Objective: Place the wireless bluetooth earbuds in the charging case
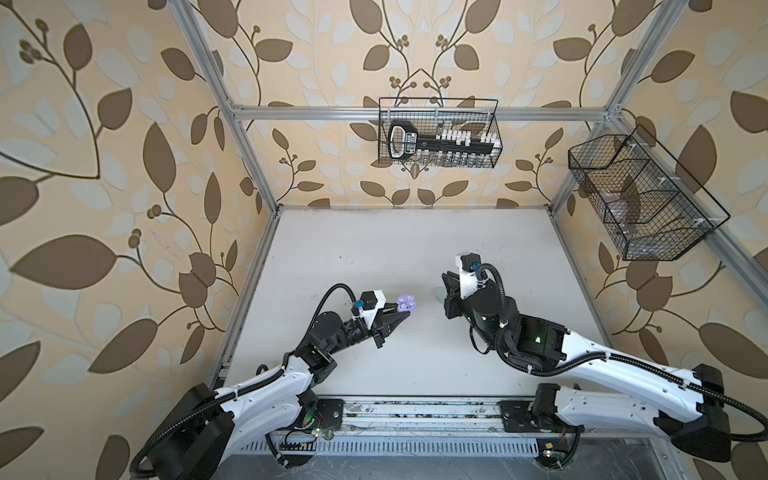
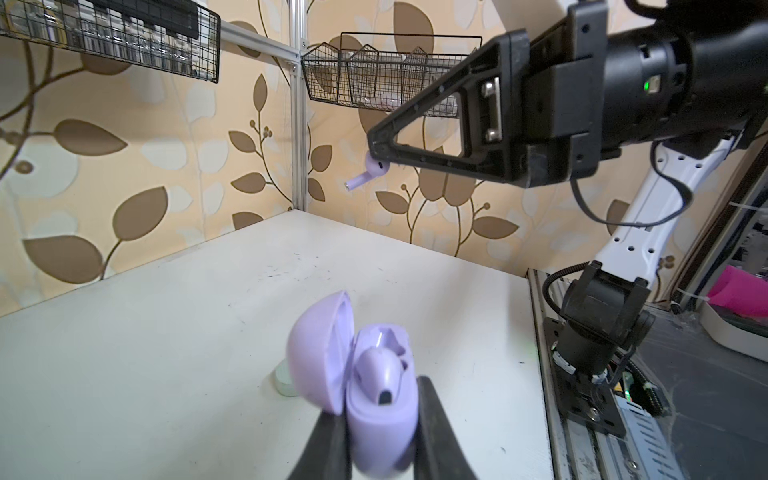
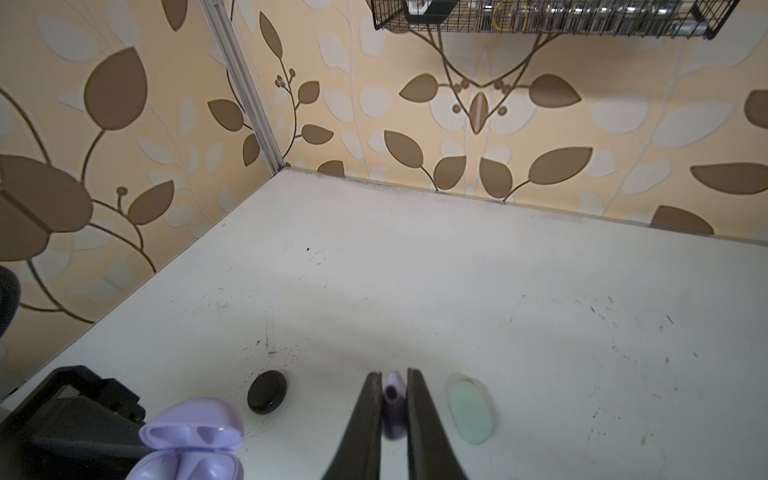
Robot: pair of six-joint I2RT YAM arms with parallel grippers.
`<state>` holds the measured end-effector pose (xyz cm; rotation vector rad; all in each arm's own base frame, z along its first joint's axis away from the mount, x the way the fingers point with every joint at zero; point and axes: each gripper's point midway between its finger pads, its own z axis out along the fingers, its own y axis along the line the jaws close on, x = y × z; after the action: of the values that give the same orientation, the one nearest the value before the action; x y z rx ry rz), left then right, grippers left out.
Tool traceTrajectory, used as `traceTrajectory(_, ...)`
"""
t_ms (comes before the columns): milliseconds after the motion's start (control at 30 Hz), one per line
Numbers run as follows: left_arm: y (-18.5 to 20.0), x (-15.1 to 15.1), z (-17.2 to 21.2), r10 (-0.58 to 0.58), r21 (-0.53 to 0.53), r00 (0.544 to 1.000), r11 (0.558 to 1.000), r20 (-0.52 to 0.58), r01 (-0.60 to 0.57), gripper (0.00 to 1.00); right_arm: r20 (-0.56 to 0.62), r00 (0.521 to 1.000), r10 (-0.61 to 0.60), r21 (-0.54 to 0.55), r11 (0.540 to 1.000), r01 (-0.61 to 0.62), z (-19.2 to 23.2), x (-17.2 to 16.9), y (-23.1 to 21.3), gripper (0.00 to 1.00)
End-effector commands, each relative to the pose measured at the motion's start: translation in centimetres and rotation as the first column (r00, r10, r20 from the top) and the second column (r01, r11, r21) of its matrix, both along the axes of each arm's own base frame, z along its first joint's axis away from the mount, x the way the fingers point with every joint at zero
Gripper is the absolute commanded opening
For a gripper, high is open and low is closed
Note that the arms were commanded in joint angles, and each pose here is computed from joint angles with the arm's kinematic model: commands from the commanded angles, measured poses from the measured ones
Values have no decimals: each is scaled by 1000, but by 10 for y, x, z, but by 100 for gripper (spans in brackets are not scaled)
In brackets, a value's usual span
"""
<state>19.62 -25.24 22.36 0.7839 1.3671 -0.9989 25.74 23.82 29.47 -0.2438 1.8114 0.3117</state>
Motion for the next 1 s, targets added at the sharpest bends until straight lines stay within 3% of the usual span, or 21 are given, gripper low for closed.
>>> traceTrajectory(0, -4, -3, 30, -35, -69, 997, 997, 64, 39, 0, 57, 998, 36, 8, 999, -37, 13, 0, 8, 11)
traceTrajectory(167, -9, -2, 26, -54, -59, 997, 997, 50, 57, 0, 13, 996, 89, -15, 996, -89, 2, -1, 22, 7)
traceTrajectory(333, -6, 6, 16, -7, -32, 998, 999, 66, 9, 0, -52, 989, 141, 59, 989, -138, 5, -8, 33, 11)
traceTrajectory(600, 13, 30, 6, 182, -4, 983, 983, 26, -182, 0, -179, 984, -12, 21, 1000, 15, -26, 11, 7, 26)
traceTrajectory(767, 22, 39, 3, 256, 1, 967, 967, 8, -256, 0, -310, 940, -145, 3, 988, 153, -63, 30, -26, 30)
traceTrajectory(867, 25, 41, 2, 274, 1, 962, 962, 0, -274, 0, -395, 887, -239, -69, 971, 231, -94, 24, -51, 33)
traceTrajectory(967, 26, 43, 2, 288, -1, 958, 958, -3, -288, 0, -475, 827, -300, -142, 954, 264, -126, 7, -69, 47)
